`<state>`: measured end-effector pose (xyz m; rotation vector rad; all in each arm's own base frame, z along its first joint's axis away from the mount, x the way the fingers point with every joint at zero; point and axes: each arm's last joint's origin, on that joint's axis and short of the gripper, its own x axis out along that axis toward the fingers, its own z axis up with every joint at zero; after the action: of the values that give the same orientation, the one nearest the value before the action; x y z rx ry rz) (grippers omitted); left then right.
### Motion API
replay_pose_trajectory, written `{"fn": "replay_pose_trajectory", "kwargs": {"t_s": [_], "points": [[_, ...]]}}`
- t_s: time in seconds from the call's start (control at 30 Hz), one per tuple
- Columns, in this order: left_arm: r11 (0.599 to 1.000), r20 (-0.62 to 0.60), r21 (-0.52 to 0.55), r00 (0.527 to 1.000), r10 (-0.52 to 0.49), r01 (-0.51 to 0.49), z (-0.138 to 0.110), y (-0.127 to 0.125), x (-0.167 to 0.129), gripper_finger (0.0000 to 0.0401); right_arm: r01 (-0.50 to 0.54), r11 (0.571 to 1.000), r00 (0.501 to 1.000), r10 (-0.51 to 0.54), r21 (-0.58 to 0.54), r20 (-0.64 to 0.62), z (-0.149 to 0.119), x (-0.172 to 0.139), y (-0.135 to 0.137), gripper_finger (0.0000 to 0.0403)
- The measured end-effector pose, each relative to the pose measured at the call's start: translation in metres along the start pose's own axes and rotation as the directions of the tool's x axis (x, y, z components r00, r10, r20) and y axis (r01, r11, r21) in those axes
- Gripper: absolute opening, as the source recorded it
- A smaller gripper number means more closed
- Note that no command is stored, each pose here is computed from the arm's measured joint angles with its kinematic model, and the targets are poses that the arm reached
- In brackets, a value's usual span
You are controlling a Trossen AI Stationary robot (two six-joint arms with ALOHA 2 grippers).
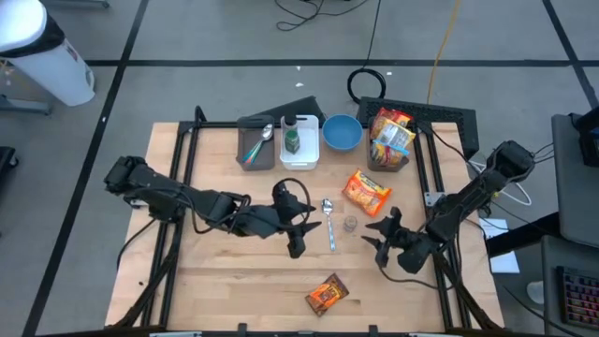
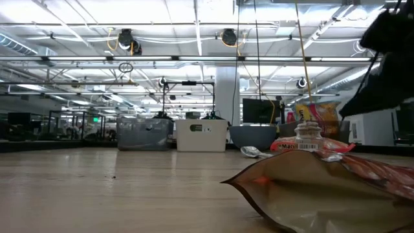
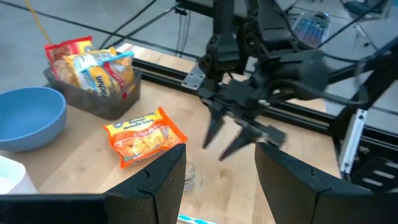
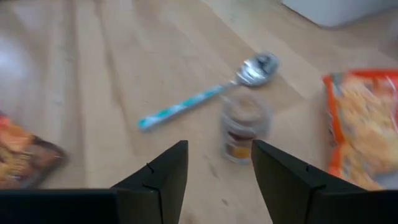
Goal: Pick & Place Food Item
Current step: Put the brown seasoning bottle into the white bin
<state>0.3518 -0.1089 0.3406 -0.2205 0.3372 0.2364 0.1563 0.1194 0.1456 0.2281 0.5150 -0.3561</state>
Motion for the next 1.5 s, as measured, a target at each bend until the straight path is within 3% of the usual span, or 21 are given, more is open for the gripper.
{"fn": "replay_pose_trajectory", "kwargs": {"t_s": [0.13,0.23,0.53,0.77,0.9,1.1,1.27,1.5], "points": [[1.000,-0.010,-0.013,1.000,-0.016,0.016,0.002,0.004,0.003,0.0200,0.015,0.998,1.000,-0.015,0.065,-0.007,-0.014,0.004,-0.013,0.0169],[0.999,-0.009,-0.034,1.000,-0.006,0.006,0.003,0.008,0.005,0.0200,-0.031,0.994,0.999,0.029,0.104,0.027,-0.018,0.006,-0.015,0.0169],[0.998,-0.004,-0.054,1.000,0.020,-0.020,0.007,0.018,0.010,0.0200,-0.021,0.998,0.998,0.017,0.059,0.056,-0.012,0.013,-0.018,0.0169],[0.998,-0.016,-0.066,1.000,0.001,-0.002,0.009,0.025,0.014,0.0200,-0.110,0.989,0.988,0.119,0.097,-0.097,-0.008,0.023,-0.022,0.0172],[0.997,-0.018,-0.079,1.000,-0.002,0.001,0.010,0.028,0.015,0.0200,-0.153,0.981,0.976,0.168,0.119,-0.136,-0.005,0.027,-0.023,0.0202],[0.994,-0.024,-0.104,1.000,-0.020,0.017,0.010,0.027,0.015,0.0200,-0.124,0.978,0.979,0.149,0.170,-0.142,0.000,0.034,-0.029,0.0281],[0.992,-0.033,-0.122,0.999,-0.042,0.038,0.010,0.027,0.015,0.0200,-0.100,0.984,0.984,0.120,0.147,-0.133,0.003,0.038,-0.033,0.0337],[0.991,-0.034,-0.124,0.998,-0.044,0.040,0.010,0.026,0.015,0.0200,-0.040,0.995,0.994,0.049,0.088,-0.093,0.007,0.042,-0.039,0.0353]]}}
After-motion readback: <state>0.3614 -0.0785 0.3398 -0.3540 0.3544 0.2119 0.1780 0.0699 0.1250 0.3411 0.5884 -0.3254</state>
